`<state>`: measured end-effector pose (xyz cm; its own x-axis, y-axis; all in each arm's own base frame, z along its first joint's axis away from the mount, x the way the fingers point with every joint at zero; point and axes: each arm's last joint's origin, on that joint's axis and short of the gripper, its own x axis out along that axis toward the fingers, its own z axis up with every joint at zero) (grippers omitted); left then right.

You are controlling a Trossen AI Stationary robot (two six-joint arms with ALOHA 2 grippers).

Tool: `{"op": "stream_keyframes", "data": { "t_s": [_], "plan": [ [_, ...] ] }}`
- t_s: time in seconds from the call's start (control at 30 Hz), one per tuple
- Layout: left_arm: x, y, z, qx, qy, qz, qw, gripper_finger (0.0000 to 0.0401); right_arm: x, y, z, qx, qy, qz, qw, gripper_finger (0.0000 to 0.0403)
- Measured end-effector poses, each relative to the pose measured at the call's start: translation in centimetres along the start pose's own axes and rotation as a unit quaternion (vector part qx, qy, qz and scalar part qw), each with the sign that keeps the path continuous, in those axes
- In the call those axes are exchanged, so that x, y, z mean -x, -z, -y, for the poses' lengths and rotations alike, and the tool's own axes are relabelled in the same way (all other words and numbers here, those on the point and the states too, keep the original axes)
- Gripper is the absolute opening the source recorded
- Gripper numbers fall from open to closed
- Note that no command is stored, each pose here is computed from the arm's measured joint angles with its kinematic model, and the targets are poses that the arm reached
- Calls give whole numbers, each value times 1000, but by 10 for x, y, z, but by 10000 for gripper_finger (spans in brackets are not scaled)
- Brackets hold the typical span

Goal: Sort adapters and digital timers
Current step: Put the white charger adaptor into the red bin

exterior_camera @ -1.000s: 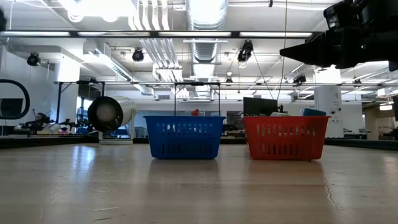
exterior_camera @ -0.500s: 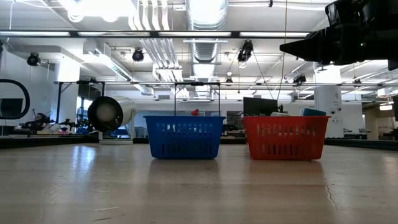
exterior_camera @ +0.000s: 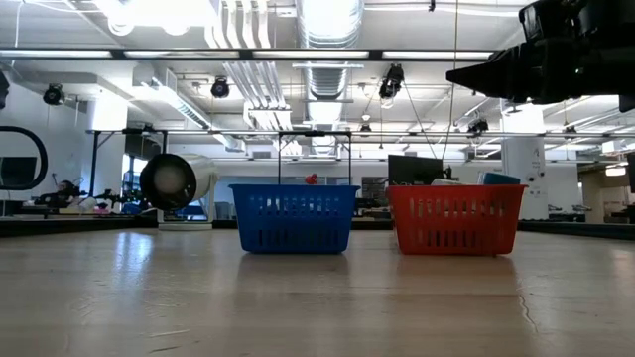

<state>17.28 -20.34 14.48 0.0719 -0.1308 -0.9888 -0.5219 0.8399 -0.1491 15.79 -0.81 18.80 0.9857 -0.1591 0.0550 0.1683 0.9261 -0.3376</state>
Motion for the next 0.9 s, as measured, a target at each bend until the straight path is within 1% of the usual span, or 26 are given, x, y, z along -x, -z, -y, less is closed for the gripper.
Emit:
{"op": "stream_keyframes", "data": {
  "t_s": [0.13, 0.33, 0.4, 0.5, 0.63, 0.9],
  "plan": [
    [0, -2, 0, 2, 0, 1, 1000, 266, 0, 0, 0, 0, 0, 0, 1000, 8],
    [0, -2, -1, 2, -1, 10, 1000, 252, 0, 0, 0, -1, 0, 0, 1000, 8],
    [-1, -3, -2, 3, -4, 14, 1000, 242, 0, 0, 0, 0, 0, 0, 1000, 8],
    [-4, -3, -6, -1, -12, 16, 1000, 204, 0, 0, 0, 0, 0, 0, 1000, 8],
    [-7, -2, -11, -10, -18, 23, 1000, 130, 0, 0, 0, -1, 0, 0, 1000, 8],
    [-4, -3, -13, -84, -20, 31, 996, 129, 0, 1, -1, -32, -3, -7, 999, 8]
  ]
}}
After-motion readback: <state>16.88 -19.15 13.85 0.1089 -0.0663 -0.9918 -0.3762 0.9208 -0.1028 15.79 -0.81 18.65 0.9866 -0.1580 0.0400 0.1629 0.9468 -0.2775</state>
